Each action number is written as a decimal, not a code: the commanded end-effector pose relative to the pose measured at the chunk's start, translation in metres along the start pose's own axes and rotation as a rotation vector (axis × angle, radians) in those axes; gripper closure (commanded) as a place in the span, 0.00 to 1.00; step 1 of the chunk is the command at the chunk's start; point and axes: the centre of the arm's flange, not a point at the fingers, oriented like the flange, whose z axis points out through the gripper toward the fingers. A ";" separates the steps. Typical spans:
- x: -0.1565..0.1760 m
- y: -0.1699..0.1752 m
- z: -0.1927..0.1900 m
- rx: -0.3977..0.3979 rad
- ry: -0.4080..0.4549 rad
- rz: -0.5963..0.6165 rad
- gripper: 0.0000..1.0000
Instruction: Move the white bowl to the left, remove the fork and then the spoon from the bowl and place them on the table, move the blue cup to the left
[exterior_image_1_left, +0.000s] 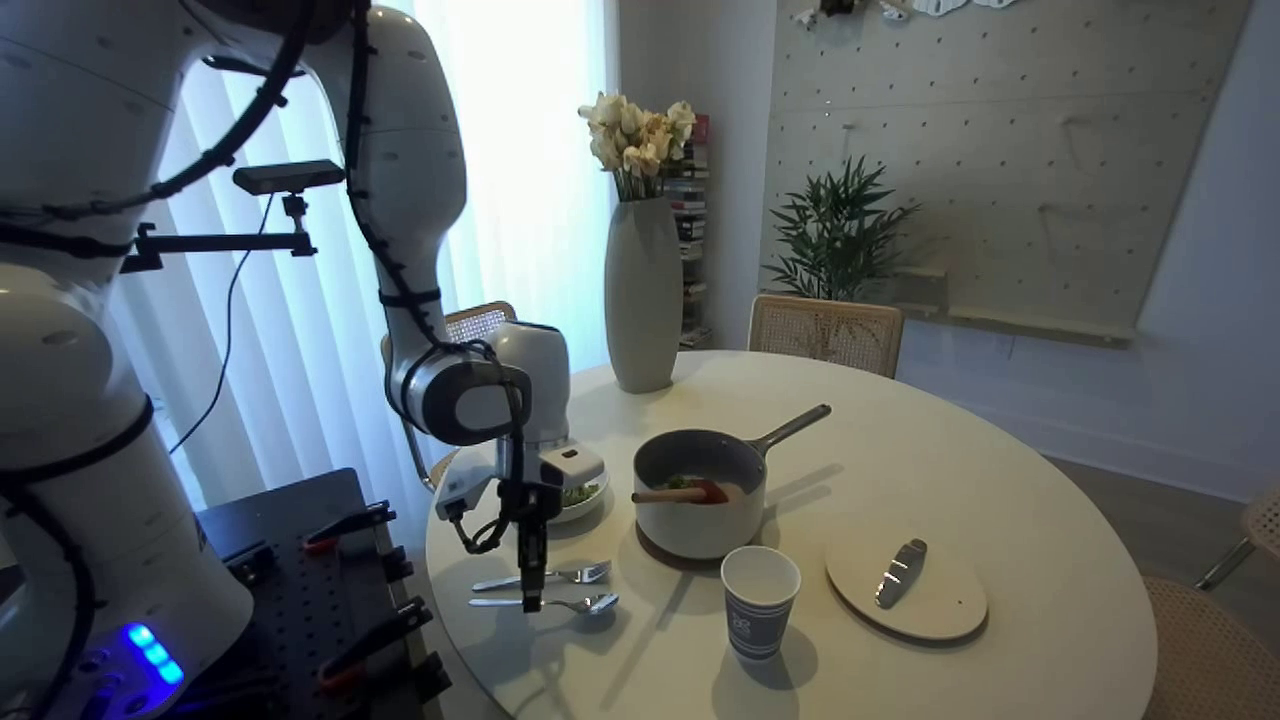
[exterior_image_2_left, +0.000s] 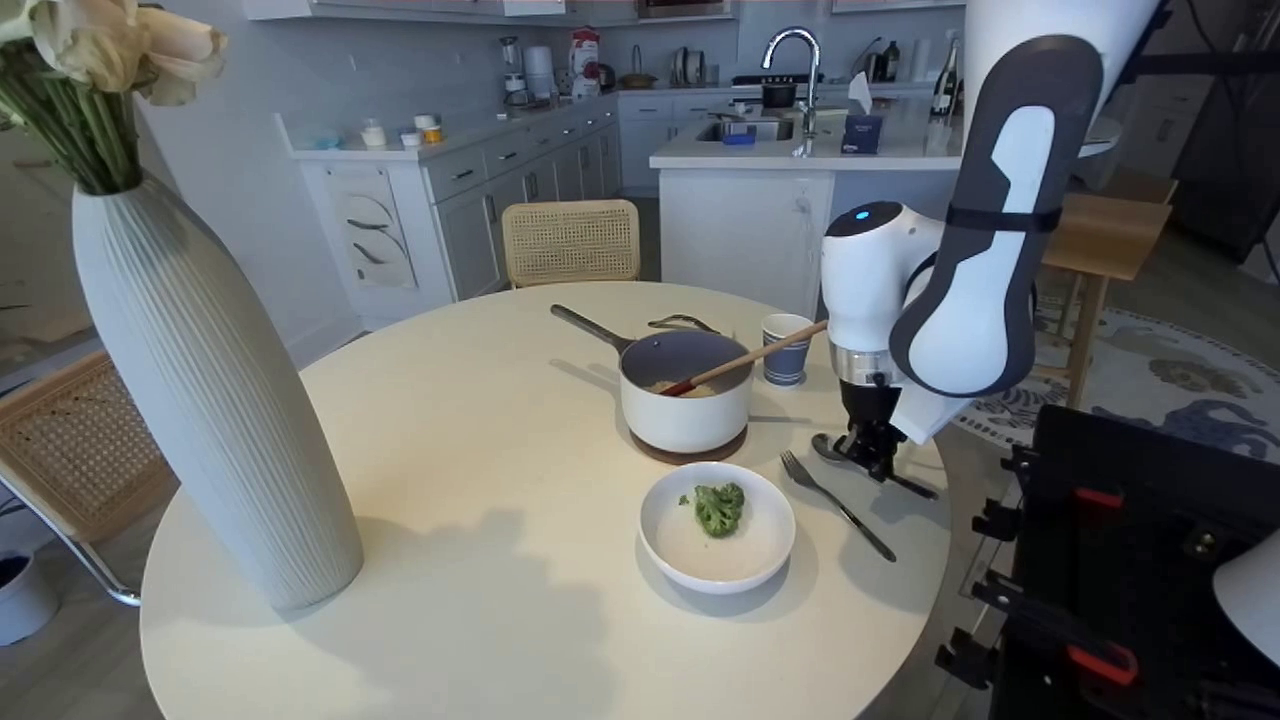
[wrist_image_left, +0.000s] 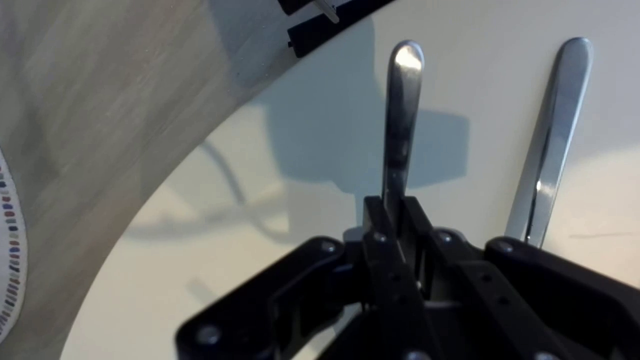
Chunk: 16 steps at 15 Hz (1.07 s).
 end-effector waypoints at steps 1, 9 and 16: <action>0.001 -0.004 0.001 0.012 0.016 -0.029 0.97; 0.007 -0.014 0.002 0.001 0.023 -0.060 0.97; 0.012 -0.022 0.007 -0.015 0.028 -0.076 0.97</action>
